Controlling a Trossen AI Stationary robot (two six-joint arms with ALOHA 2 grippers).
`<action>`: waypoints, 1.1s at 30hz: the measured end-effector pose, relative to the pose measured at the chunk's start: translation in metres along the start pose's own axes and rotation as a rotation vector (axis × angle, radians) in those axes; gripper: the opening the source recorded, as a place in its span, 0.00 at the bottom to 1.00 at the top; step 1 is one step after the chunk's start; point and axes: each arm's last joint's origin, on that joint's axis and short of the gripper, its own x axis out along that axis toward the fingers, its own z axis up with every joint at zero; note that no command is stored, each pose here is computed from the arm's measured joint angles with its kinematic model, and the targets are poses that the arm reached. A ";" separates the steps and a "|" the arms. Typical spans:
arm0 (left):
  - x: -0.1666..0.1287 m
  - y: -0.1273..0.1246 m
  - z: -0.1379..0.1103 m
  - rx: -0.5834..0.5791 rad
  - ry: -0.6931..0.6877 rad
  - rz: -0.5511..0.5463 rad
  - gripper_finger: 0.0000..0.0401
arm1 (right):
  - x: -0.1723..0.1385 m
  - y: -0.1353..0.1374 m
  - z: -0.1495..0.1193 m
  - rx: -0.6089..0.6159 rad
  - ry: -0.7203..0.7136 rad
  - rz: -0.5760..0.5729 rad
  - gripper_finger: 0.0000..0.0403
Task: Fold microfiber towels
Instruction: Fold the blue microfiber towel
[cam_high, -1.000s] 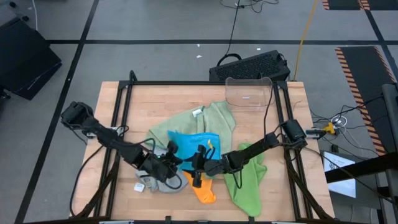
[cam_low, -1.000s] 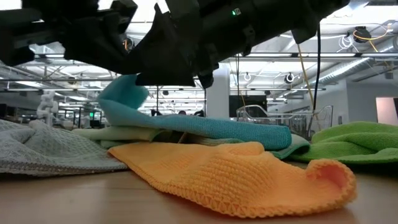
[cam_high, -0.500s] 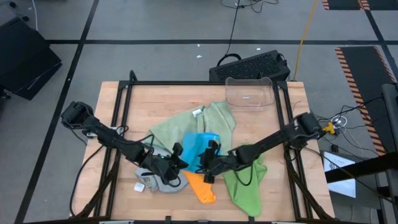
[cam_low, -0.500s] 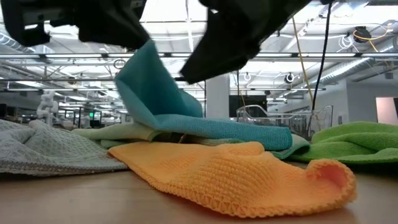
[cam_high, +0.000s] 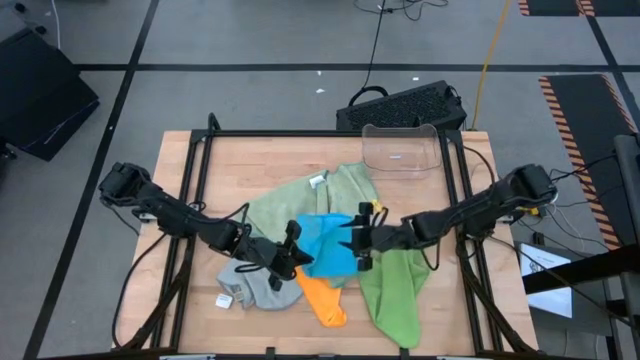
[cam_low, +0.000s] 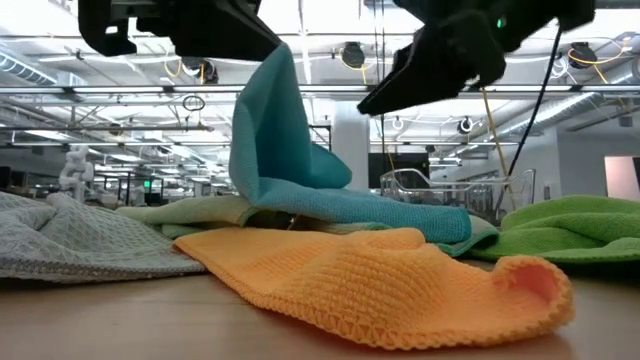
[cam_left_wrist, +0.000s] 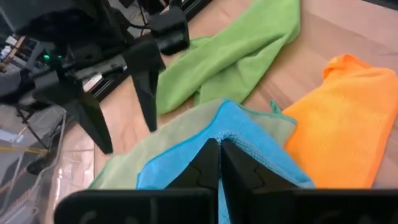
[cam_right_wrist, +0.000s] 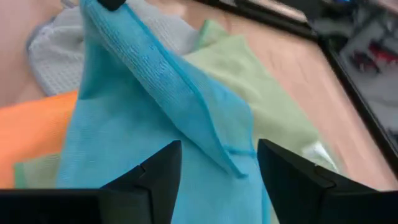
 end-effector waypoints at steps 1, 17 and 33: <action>0.000 0.000 0.000 -0.003 0.002 -0.001 0.02 | 0.003 -0.004 -0.003 -0.005 -0.011 0.030 0.55; 0.000 -0.007 0.002 -0.042 -0.035 -0.102 0.02 | 0.060 -0.035 -0.030 -0.196 -0.128 0.249 0.56; 0.006 -0.008 -0.003 -0.054 -0.015 -0.115 0.02 | 0.084 -0.046 -0.030 -0.324 -0.192 0.315 0.32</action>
